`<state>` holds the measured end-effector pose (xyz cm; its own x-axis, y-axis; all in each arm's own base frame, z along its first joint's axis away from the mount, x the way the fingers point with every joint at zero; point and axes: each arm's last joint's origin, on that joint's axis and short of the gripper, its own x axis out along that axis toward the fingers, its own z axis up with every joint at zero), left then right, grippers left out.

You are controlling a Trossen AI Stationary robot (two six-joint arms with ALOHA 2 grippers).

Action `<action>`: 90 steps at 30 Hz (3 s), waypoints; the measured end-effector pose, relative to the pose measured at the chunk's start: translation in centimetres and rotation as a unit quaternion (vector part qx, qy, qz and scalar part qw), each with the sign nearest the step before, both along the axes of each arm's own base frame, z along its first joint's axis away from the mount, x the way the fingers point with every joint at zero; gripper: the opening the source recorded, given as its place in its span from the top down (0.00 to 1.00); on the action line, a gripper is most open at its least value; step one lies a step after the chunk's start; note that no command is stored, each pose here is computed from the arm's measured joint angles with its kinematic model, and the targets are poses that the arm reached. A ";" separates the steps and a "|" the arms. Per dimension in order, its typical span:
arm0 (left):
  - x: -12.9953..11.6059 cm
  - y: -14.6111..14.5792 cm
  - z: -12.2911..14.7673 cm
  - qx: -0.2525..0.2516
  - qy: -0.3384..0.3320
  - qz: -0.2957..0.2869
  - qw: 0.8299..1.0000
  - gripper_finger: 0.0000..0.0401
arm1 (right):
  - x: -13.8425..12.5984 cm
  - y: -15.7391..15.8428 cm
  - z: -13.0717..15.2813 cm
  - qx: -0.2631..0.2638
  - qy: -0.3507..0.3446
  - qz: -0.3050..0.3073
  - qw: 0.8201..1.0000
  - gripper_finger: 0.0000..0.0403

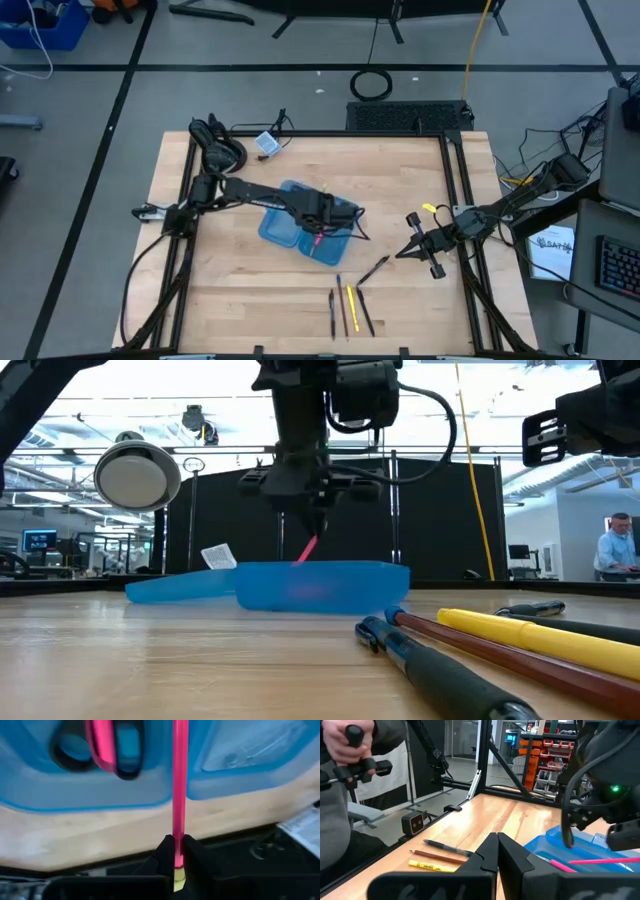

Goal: Pick & place school supplies into a supply box
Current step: Put the pink pencil into the blue supply box, then put the brown pencil into the blue supply box

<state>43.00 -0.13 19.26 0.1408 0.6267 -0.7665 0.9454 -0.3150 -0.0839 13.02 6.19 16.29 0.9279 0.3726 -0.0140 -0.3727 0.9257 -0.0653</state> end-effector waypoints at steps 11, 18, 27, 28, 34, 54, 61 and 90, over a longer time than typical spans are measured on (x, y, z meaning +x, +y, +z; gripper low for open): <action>0.7 -3.1 -0.2 -0.074 -0.025 -0.064 0.995 0.94 | 0.0 0.0 0.0 0.001 -0.002 0.000 1.000 1.00; 0.9 -3.6 -0.4 -0.140 -0.043 -0.054 0.988 0.97 | 0.0 0.0 0.0 0.001 -0.002 0.000 1.000 1.00; 1.6 -2.3 -2.7 -0.169 -0.030 -0.033 0.985 0.96 | 0.0 0.0 0.0 0.001 -0.002 0.000 1.000 1.00; 1.6 -2.1 -2.9 -0.173 -0.029 -0.031 0.984 0.97 | 0.0 0.0 0.0 0.000 -0.002 0.000 1.000 1.00; 1.9 -1.8 -3.4 -0.173 -0.041 -0.012 0.984 0.89 | 0.0 0.0 0.0 0.000 -0.001 0.000 1.000 1.00; -0.4 -4.7 3.5 -0.043 -0.204 0.107 0.972 0.73 | 0.0 0.0 0.1 0.012 -0.002 0.000 1.000 1.00; -7.7 -4.1 14.9 -0.322 -0.357 0.364 0.798 0.89 | 0.0 0.0 0.2 0.013 -0.004 0.000 1.000 1.00; -27.0 -5.6 3.3 -0.765 -0.458 0.404 0.203 0.99 | 0.1 -0.2 0.5 0.073 0.002 -0.034 0.997 1.00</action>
<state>16.02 -5.68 22.58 0.9888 -0.1452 -0.0352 0.1386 0.9796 -0.1456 13.09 6.00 16.75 0.9510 0.3074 0.0328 -0.3090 0.9483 0.0727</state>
